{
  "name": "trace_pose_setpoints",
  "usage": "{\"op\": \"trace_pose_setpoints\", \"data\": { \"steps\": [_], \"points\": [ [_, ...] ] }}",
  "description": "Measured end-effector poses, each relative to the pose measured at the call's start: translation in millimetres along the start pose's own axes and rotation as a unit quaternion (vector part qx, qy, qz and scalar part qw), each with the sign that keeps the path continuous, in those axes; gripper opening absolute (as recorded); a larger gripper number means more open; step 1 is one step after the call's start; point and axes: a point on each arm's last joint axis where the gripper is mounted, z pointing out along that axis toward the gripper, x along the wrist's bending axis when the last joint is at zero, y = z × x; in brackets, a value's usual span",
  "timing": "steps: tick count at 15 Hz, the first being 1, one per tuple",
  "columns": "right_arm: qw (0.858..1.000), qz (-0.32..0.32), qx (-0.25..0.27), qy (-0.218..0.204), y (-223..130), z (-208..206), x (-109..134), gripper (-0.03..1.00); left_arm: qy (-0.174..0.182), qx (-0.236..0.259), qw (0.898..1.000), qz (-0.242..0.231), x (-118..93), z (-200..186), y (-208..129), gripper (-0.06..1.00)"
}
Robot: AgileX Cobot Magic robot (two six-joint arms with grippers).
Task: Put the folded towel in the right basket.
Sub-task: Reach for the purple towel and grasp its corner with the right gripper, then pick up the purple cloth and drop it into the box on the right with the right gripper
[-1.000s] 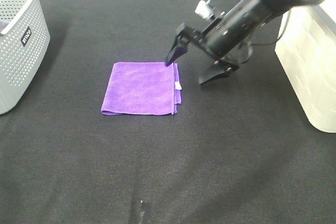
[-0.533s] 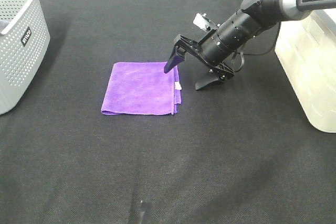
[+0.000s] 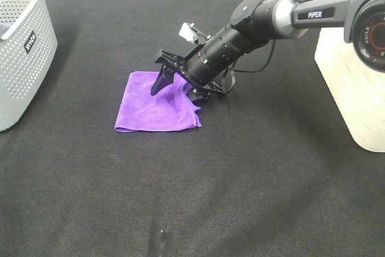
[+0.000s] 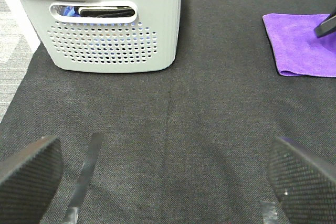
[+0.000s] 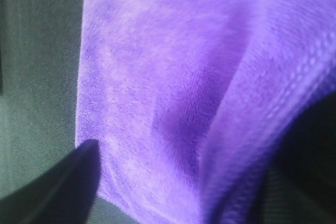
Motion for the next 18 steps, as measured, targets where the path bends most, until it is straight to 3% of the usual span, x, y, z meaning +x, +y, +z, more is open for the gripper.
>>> {"op": "trace_pose_setpoints", "data": {
  "steps": [1,4,5,11,14,15,17,18],
  "points": [
    [1.000,0.003,-0.001,-0.003,0.1,0.4,-0.9,0.58,0.000,0.000,1.000,0.000,0.0,0.0,0.0,0.99],
    [1.000,0.006,0.002,-0.013,-1.1,5.0,-5.8,0.09,0.000,0.000,1.000,0.000,0.0,0.0,0.0,0.99],
    [1.000,0.003,0.002,-0.014,-1.1,4.6,-5.8,0.05,0.000,0.000,1.000,0.000,0.0,0.0,0.0,0.99],
    [0.990,-0.105,0.065,-0.072,3.3,-57.7,16.9,0.05,0.000,0.000,1.000,0.000,0.0,0.0,0.0,0.99],
    [0.966,-0.203,0.009,-0.162,14.9,-165.7,54.1,0.05,0.000,0.000,1.000,0.000,0.0,0.0,0.0,0.99],
    [0.948,-0.224,-0.050,-0.219,19.1,-220.7,65.8,0.05,0.000,0.000,1.000,0.000,0.0,0.0,0.0,0.99],
    [0.933,-0.208,-0.127,-0.266,18.3,-292.3,63.6,0.05,0.000,0.000,1.000,0.000,0.0,0.0,0.0,0.99],
    [0.928,-0.180,-0.161,-0.283,16.9,-329.4,49.1,0.05,0.000,0.000,1.000,0.000,0.0,0.0,0.0,0.99]
  ]
}}
